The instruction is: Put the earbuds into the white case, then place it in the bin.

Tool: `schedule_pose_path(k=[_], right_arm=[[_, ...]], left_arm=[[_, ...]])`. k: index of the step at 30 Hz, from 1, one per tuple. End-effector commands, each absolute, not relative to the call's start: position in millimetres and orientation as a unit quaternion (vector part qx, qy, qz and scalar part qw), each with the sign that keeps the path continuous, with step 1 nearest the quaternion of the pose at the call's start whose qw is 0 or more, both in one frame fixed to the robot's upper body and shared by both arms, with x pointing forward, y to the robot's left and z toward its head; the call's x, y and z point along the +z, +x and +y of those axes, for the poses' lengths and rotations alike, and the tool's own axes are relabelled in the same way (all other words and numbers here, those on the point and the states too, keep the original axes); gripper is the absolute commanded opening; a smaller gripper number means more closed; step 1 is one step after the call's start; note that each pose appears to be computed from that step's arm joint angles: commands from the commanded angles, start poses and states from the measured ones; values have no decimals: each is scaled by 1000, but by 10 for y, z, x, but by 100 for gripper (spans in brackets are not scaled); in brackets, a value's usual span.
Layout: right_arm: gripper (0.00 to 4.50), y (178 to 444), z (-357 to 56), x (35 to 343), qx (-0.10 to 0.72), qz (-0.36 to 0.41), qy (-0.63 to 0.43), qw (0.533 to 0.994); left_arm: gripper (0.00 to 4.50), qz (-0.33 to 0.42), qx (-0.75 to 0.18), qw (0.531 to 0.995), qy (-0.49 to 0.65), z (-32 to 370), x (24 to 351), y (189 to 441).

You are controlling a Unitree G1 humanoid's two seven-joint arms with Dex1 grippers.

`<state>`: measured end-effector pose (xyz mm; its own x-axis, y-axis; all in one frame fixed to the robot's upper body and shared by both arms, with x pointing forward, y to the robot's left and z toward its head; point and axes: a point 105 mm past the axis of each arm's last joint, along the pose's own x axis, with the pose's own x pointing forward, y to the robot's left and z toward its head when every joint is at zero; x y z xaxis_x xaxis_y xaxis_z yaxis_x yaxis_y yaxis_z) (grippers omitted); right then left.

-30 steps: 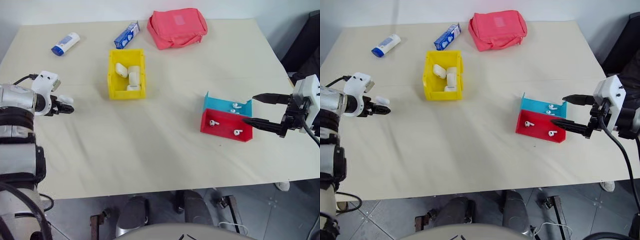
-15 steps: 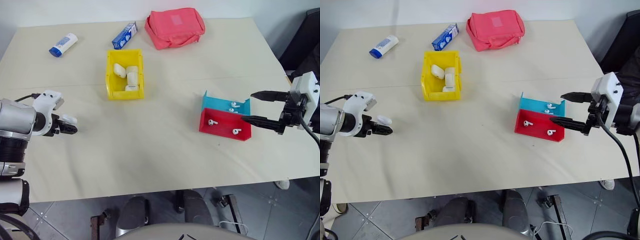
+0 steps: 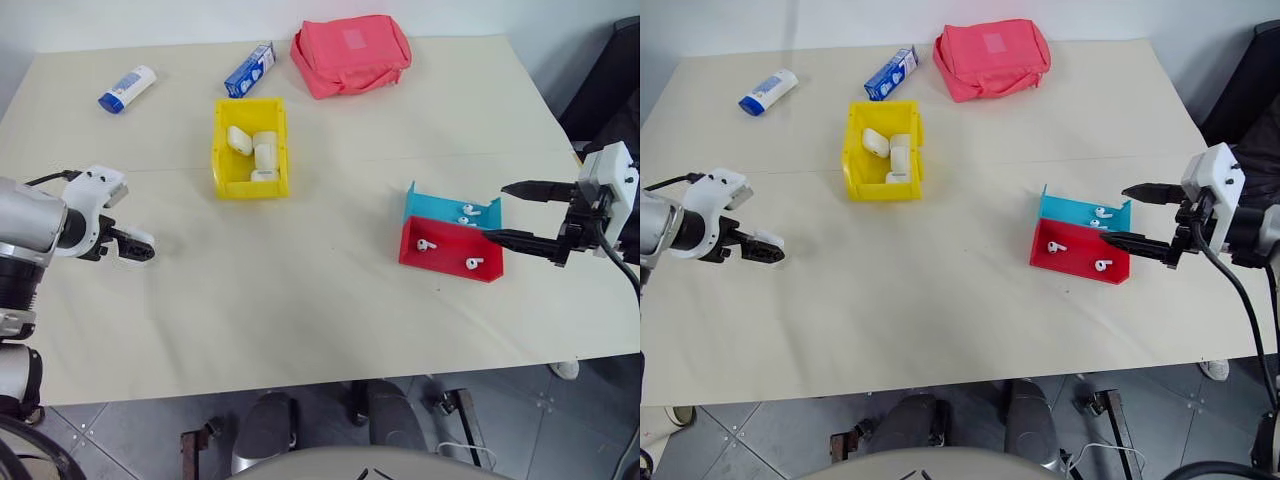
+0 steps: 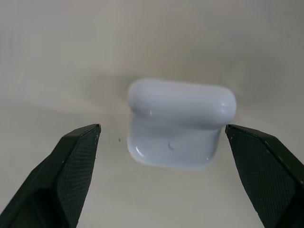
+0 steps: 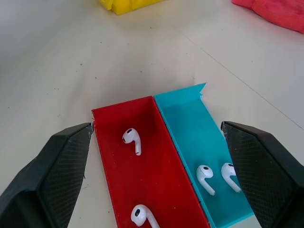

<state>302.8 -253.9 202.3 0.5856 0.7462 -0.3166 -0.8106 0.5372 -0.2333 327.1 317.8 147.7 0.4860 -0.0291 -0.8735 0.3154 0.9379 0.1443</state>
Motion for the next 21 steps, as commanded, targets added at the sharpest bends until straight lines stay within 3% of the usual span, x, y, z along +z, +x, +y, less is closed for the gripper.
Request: schedule_pose_path(k=[1, 19, 21], right_arm=[[450, 3025, -2512, 2118, 450, 70, -193, 869], [450, 2971, -2568, 2116, 437, 76, -195, 875], [450, 2970, -2574, 2117, 436, 76, -195, 875]], left_arm=[[448, 499, -106, 845, 161, 3221, 1501, 3315], [448, 546, -131, 811, 163, 3257, 1357, 3268], [407, 549, -133, 809, 162, 3254, 1355, 3258]])
